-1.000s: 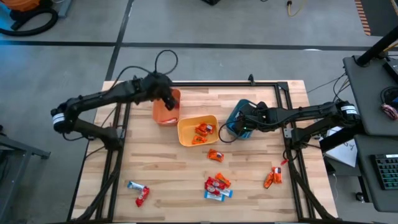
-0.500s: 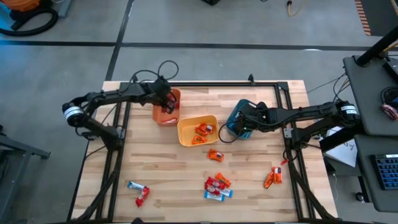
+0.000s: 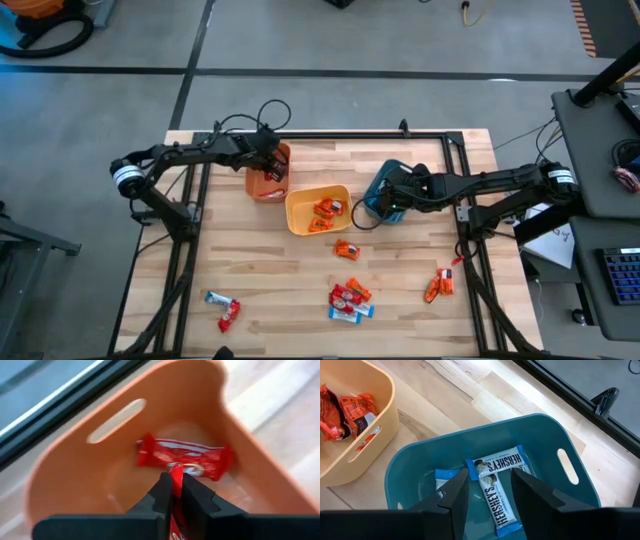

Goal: Sort candy
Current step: Put the red chocolate into the orange bin, then put the orange chocolate into the yellow bin

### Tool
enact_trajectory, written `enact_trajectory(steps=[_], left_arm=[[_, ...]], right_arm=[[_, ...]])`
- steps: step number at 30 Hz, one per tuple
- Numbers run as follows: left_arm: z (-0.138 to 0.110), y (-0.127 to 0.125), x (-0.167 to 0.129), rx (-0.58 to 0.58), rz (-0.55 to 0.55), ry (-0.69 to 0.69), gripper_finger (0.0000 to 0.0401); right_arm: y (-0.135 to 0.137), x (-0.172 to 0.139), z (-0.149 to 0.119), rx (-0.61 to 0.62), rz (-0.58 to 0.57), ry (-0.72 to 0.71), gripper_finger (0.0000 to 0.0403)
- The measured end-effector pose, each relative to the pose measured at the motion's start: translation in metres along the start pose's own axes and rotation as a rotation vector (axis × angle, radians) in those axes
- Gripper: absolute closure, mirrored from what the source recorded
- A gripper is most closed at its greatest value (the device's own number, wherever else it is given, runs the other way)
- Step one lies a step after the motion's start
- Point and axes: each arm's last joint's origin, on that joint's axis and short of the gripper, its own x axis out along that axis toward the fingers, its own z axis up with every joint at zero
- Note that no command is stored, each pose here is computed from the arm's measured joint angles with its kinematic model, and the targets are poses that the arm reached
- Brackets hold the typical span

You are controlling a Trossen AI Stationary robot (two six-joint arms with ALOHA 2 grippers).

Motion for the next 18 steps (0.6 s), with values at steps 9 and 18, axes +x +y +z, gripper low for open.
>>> enact_trajectory(steps=[9, 18], left_arm=[[-0.002, 0.001, -0.003, 0.014, 0.030, 0.011, 0.0291], [0.001, -0.005, -0.032, 0.054, -0.011, -0.075, 0.0242]], right_arm=[[0.001, 0.000, -0.001, -0.002, 0.021, 0.018, 0.0247], [0.004, -0.001, -0.004, -0.002, 0.155, 0.129, 0.0246]])
